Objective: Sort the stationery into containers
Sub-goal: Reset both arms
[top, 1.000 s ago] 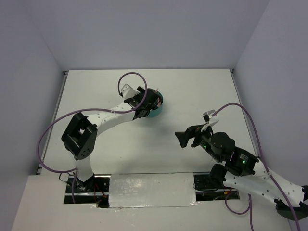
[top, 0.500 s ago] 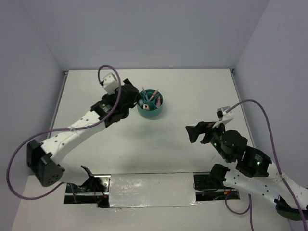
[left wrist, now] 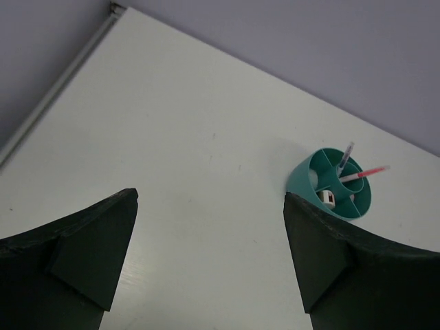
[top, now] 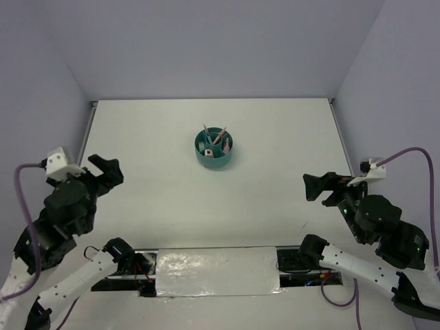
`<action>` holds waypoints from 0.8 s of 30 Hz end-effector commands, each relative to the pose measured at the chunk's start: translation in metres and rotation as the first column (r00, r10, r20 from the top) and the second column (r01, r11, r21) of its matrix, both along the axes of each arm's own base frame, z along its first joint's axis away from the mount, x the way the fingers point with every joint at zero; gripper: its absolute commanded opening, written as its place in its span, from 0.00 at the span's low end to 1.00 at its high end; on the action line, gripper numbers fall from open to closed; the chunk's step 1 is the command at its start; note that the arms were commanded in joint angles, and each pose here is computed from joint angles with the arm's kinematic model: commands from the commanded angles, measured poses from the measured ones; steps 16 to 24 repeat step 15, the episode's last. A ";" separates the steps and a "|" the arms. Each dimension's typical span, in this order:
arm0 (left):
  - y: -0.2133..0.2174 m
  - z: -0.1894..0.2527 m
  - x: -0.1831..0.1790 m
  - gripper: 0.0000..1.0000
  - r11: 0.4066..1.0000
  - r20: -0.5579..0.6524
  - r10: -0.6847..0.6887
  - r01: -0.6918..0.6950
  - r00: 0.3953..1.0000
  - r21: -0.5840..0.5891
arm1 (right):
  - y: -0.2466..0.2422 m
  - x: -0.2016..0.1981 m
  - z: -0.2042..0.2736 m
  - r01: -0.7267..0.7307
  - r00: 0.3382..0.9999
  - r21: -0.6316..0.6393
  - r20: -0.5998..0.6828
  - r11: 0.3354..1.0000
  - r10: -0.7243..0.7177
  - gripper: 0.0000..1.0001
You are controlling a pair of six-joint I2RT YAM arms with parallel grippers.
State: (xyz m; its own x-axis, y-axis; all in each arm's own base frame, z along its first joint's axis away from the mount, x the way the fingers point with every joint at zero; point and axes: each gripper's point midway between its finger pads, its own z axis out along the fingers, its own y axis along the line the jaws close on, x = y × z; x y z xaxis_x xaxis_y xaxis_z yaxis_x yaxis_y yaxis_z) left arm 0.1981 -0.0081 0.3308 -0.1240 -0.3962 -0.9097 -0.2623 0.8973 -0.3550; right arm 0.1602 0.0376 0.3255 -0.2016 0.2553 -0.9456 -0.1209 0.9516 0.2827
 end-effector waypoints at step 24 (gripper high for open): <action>0.042 -0.022 -0.030 0.99 0.993 0.058 0.074 -0.079 0.996 0.084 | -0.036 -0.012 -0.004 0.078 0.996 0.045 0.037 0.996 -0.080 1.00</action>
